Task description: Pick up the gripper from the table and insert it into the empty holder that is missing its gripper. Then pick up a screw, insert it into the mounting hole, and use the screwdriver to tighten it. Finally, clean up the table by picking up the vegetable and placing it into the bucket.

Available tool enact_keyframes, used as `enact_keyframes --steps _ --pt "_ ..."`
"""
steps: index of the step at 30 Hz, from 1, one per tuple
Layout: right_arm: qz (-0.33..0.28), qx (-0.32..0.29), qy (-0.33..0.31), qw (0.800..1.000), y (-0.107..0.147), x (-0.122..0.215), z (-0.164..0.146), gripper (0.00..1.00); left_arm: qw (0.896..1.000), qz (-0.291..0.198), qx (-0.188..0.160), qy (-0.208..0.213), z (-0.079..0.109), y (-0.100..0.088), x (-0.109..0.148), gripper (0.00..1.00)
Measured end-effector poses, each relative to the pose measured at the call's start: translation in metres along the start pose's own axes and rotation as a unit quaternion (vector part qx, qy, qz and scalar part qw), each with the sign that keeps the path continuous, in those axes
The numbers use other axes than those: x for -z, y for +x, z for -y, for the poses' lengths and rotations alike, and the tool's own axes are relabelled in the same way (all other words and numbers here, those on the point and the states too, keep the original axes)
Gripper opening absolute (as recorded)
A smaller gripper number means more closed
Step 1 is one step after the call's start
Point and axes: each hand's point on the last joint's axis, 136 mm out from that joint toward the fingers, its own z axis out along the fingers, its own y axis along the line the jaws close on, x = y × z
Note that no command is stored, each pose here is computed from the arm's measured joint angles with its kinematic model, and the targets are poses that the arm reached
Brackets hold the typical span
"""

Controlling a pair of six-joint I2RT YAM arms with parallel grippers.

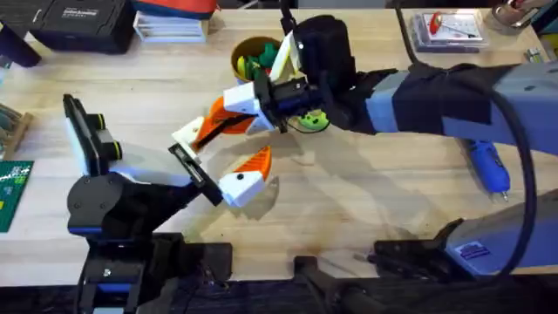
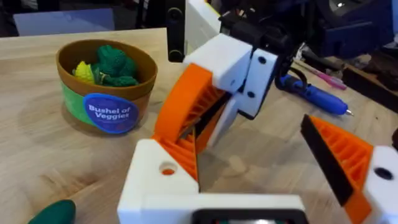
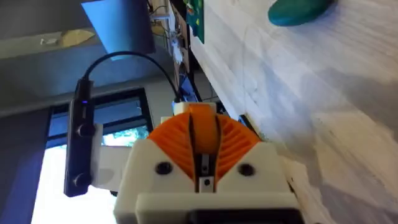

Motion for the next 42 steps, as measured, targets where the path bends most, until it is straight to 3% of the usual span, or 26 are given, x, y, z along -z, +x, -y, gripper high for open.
enact_keyframes --steps 6,17,18,20,26,42 --pt "-0.003 0.004 -0.002 1.000 0.000 0.001 -0.001 0.141 1.000 0.000 -0.002 0.001 0.000 0.000 0.000 0.986" --pt "-0.021 -0.002 -0.016 1.000 -0.001 0.012 -0.002 0.266 0.999 -0.008 -0.012 0.029 0.011 0.003 0.000 0.986" --pt "-0.025 -0.002 -0.019 0.999 -0.001 0.015 -0.003 0.347 0.999 -0.011 -0.012 0.039 0.014 0.004 0.000 0.986" --pt "-0.027 0.000 -0.022 0.999 -0.001 0.015 -0.004 0.418 0.999 -0.013 -0.011 0.045 0.016 0.005 0.000 0.985" --pt "-0.030 0.003 -0.024 0.999 0.000 0.015 -0.004 0.506 0.998 -0.016 -0.010 0.055 0.020 0.006 0.000 0.986" --pt "-0.049 0.009 -0.006 0.999 0.009 0.016 0.009 0.563 0.997 -0.020 -0.010 0.069 0.024 0.008 0.001 0.986"
